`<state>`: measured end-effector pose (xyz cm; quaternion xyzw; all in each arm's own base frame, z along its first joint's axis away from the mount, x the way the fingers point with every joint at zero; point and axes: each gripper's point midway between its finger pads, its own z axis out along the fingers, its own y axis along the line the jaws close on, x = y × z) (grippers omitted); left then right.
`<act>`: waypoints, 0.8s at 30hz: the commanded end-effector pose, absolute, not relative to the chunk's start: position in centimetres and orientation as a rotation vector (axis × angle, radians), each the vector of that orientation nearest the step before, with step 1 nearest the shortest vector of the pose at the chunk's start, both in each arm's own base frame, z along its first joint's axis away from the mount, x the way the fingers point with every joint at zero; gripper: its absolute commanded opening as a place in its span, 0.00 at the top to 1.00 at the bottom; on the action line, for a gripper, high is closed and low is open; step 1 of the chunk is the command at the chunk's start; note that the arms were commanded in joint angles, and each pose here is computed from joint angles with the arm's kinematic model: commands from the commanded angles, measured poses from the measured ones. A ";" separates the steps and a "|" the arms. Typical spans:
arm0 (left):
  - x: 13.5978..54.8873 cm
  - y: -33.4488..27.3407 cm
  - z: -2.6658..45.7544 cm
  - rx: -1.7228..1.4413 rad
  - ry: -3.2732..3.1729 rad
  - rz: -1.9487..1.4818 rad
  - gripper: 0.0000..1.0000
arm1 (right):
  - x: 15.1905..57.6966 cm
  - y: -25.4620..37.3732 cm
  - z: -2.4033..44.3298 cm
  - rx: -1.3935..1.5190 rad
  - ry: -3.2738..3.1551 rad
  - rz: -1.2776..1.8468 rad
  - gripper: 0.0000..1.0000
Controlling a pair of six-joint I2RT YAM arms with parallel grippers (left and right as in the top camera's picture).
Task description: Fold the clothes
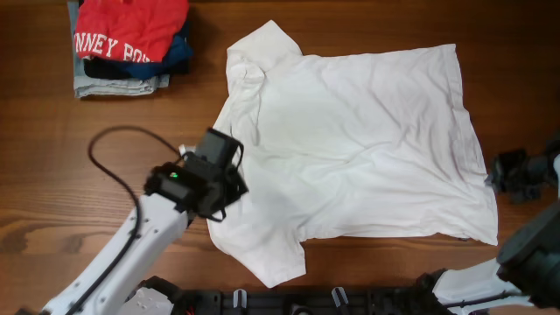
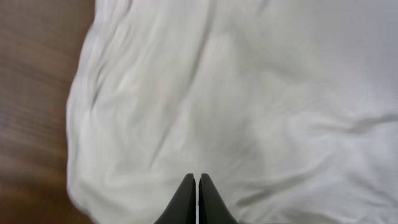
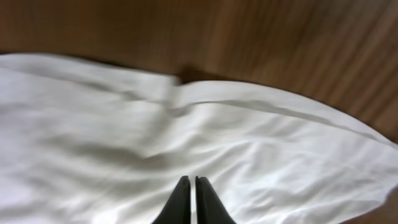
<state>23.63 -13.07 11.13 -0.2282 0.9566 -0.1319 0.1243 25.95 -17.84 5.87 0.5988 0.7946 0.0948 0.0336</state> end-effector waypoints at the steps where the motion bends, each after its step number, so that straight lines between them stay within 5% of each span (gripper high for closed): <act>1: 30.3 -14.1 17.8 -0.408 2.495 -0.405 0.96 | 32.4 -14.7 13.8 1.263 2.426 0.571 0.81; 4: 35.0 -15.6 18.9 -0.326 2.385 -0.446 0.96 | 35.5 -11.2 15.4 0.981 2.499 0.510 0.67; 8: 40.9 -16.6 13.9 -0.203 2.422 -0.394 0.96 | 37.6 -8.8 14.7 0.814 2.563 0.266 0.59; 13: 44.7 -16.5 8.7 -0.152 2.427 -0.336 0.96 | 38.0 -7.2 13.7 0.767 2.609 0.268 0.57; 24: 46.2 -9.8 3.5 -0.277 2.524 -0.297 0.96 | 37.5 -7.9 7.8 0.782 2.778 0.195 0.59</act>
